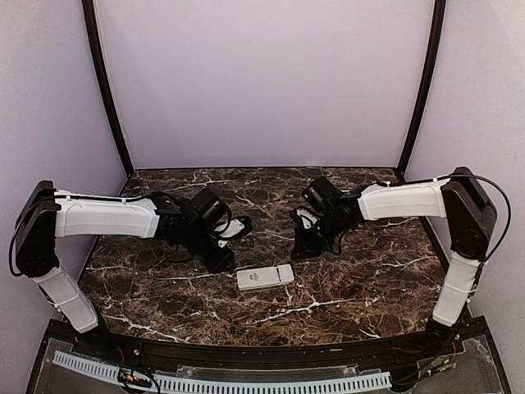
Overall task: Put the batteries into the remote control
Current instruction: Load the battery cover onto the remote control without the battery cover, then press the battery cover on the remote control without the battery cover.
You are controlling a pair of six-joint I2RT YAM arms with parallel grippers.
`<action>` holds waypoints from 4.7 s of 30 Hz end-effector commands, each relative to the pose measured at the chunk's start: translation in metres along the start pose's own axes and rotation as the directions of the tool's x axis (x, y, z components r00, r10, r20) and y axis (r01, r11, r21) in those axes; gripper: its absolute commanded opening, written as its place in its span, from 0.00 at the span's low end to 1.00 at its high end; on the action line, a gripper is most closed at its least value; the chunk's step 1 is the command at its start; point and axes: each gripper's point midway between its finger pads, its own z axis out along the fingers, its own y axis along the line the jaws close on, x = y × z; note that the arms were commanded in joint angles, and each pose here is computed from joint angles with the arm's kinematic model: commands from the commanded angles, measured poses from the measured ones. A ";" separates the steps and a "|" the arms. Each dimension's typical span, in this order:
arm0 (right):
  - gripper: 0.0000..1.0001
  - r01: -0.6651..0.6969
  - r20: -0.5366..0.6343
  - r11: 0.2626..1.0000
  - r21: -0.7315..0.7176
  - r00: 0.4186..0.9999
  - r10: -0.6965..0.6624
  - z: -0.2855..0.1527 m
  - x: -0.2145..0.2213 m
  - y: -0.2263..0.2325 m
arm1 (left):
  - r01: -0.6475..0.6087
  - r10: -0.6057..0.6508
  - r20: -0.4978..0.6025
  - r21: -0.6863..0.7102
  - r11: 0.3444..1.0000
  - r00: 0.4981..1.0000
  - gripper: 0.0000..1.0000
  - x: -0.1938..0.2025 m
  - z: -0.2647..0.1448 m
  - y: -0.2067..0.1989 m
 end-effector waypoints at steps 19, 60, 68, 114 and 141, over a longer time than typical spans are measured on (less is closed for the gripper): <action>0.00 0.041 -0.072 0.925 0.379 0.997 -0.015 0.032 0.041 -0.046 | 0.209 -0.203 -0.180 0.014 0.978 0.963 0.00 0.059 0.037 -0.004; 0.00 0.116 -0.057 0.897 0.427 0.993 -0.102 -0.003 0.020 -0.037 | 0.115 -0.101 -0.180 0.072 0.991 0.978 0.00 0.048 0.052 -0.022; 0.00 0.192 0.044 0.968 0.162 0.979 -0.201 -0.018 -0.006 0.032 | 0.112 -0.097 -0.186 0.071 0.991 0.978 0.00 0.050 0.054 -0.021; 0.00 0.122 -0.116 0.876 0.466 0.990 -0.076 0.045 0.041 -0.041 | 0.098 -0.085 -0.190 0.058 0.994 0.978 0.00 0.055 0.055 -0.018; 0.31 0.220 -0.015 0.907 0.359 0.973 -0.230 -0.017 -0.007 -0.022 | 0.074 -0.073 -0.091 0.003 0.997 0.993 0.26 0.028 0.031 0.011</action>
